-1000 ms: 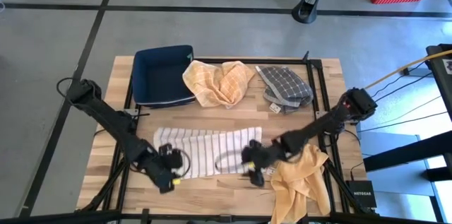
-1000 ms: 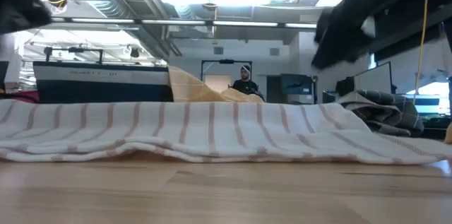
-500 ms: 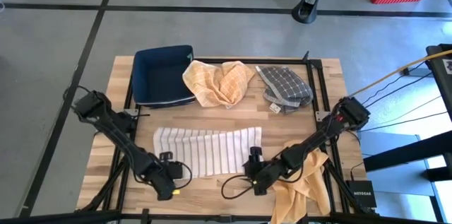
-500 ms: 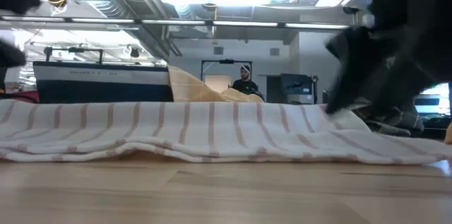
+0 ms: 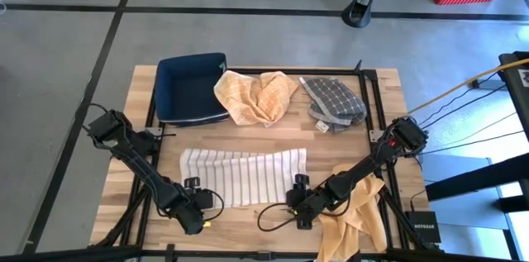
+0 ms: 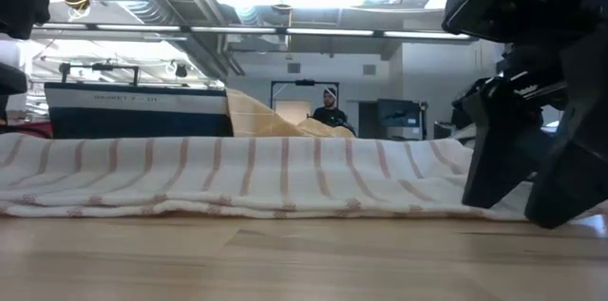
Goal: Fold towel
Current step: Fold the white towel
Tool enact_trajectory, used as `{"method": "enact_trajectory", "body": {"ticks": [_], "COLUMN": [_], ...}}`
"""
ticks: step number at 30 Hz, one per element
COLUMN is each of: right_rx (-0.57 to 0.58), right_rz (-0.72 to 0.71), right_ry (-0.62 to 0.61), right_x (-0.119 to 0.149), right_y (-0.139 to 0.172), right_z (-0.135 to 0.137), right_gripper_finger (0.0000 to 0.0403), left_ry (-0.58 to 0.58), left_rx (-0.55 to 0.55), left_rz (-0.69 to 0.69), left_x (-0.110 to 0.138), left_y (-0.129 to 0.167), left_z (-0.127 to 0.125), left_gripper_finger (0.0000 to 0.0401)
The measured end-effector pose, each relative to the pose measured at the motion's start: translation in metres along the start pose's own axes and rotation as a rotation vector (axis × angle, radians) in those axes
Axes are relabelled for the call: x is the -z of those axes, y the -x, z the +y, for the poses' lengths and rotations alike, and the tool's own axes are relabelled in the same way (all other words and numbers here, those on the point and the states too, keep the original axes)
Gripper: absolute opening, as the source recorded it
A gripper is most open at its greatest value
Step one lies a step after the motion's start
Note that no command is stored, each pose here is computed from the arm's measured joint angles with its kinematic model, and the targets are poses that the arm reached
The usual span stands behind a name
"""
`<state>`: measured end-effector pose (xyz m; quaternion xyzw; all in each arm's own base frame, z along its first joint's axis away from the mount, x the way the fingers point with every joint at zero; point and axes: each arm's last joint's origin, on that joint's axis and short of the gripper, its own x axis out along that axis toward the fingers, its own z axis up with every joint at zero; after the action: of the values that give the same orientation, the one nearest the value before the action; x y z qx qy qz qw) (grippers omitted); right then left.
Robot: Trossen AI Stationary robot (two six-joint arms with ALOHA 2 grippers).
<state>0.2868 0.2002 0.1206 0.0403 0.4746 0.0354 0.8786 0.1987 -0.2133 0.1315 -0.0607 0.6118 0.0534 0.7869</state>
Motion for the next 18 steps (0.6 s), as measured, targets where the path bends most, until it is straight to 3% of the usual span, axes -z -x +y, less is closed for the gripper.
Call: {"method": "enact_trajectory", "body": {"ticks": [10, 14, 18], "right_rx": [0.064, 0.153, 0.145], "right_rz": [0.020, 0.089, 0.108], "right_ry": [0.121, 0.177, 0.183], "right_x": [-0.011, -0.011, -0.007], "right_y": [0.009, 0.015, 0.014], "right_z": [0.003, 0.000, 0.000], "right_gripper_finger": [0.0256, 0.0256, 0.0256], "left_ry": [-0.021, -0.021, -0.022], "left_rx": [-0.025, -0.030, -0.030], "left_rz": [-0.019, -0.026, -0.026], "left_x": [0.000, 0.000, 0.000], "left_y": [-0.001, -0.001, -0.001], "left_z": [0.001, 0.002, 0.001], "left_gripper_finger": [0.0104, 0.0092, 0.0090]}}
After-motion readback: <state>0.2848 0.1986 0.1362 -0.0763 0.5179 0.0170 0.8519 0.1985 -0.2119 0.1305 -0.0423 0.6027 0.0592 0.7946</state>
